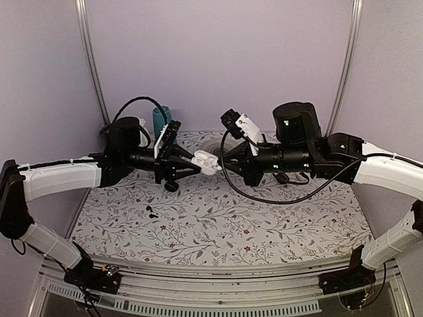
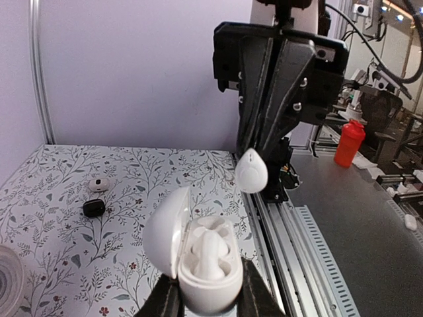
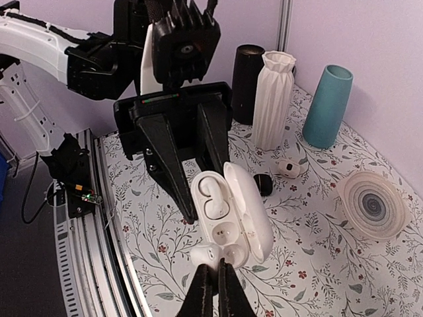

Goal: Insert the wireless bluetooth earbuds into the charging case
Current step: Insert the right earbud into the right side groove of the charging case.

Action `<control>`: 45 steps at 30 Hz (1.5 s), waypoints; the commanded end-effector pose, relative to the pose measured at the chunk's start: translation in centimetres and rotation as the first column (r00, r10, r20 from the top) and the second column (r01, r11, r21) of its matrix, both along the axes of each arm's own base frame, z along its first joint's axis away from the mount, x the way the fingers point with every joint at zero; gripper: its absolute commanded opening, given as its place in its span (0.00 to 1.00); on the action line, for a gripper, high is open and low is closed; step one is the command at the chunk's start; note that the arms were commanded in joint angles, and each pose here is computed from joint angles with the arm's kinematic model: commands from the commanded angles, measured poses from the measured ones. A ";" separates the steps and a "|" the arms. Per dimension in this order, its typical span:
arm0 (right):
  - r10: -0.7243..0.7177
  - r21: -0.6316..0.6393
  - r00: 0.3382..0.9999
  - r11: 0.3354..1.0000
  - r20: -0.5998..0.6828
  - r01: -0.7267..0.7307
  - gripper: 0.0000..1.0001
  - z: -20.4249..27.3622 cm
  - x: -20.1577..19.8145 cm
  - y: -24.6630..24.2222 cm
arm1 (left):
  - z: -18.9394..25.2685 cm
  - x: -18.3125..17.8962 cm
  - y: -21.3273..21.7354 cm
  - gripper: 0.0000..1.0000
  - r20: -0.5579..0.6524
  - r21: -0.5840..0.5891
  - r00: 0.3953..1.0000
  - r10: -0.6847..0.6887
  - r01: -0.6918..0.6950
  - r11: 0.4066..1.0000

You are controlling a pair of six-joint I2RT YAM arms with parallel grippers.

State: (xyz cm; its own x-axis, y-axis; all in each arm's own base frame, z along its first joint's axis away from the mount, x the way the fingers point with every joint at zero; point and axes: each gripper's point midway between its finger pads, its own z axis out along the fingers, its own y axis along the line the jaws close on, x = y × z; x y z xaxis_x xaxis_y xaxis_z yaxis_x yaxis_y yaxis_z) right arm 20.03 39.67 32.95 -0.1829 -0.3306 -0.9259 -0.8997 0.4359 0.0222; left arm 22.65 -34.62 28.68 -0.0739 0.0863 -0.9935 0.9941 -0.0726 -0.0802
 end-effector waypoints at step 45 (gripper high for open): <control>-0.016 -0.144 0.990 0.989 0.138 0.036 0.03 -2.2 -0.5 1.3 | 1.6 -2.0 -1.5 0.00 -0.018 -0.022 0.996 -0.092 0.092 0.996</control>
